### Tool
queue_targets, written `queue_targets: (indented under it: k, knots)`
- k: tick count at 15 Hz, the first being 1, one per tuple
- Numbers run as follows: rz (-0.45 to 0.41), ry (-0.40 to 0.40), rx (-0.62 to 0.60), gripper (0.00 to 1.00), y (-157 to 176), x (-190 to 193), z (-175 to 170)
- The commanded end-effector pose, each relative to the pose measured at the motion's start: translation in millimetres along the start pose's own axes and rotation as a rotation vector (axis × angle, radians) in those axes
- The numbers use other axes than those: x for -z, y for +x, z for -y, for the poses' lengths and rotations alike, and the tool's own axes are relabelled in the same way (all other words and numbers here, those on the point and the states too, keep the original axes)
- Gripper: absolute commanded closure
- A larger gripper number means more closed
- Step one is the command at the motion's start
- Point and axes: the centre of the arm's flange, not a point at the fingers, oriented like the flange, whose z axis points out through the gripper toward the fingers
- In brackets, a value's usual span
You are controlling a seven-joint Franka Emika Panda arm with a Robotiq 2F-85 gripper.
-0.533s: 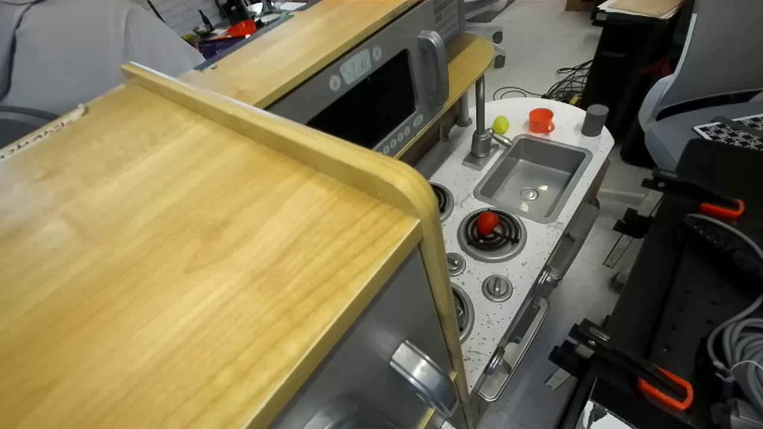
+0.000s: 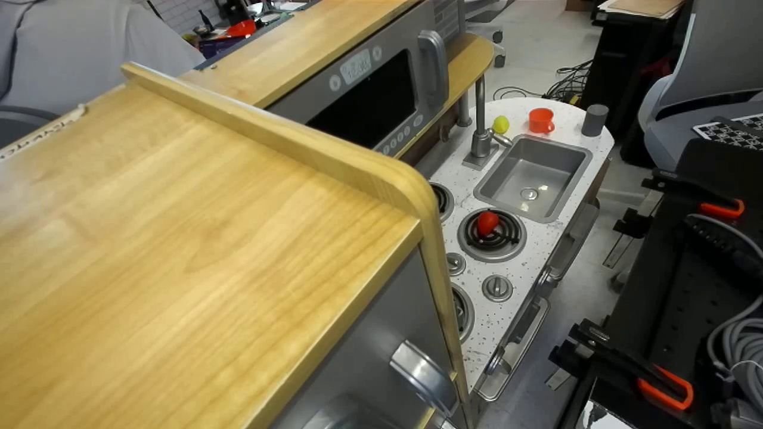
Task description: Get the strawberry toy from the right front plate of the stove and put it in the sink
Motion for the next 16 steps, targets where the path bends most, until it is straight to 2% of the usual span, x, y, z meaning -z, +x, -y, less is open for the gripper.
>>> queue_targets:
  k: [1, 7, 13, 16]
  knots:
    - [0.000, 0.000, 0.000, 0.00, 0.0, 0.0, 0.0]
    - [0.001, -0.010, -0.010, 0.00, 8.1, -5.1, -2.4]
    - [-0.091, -0.077, -0.112, 0.00, 80.4, -67.4, -34.5]
    - [-0.079, -0.129, -0.168, 0.00, 115.0, -114.4, -58.3]
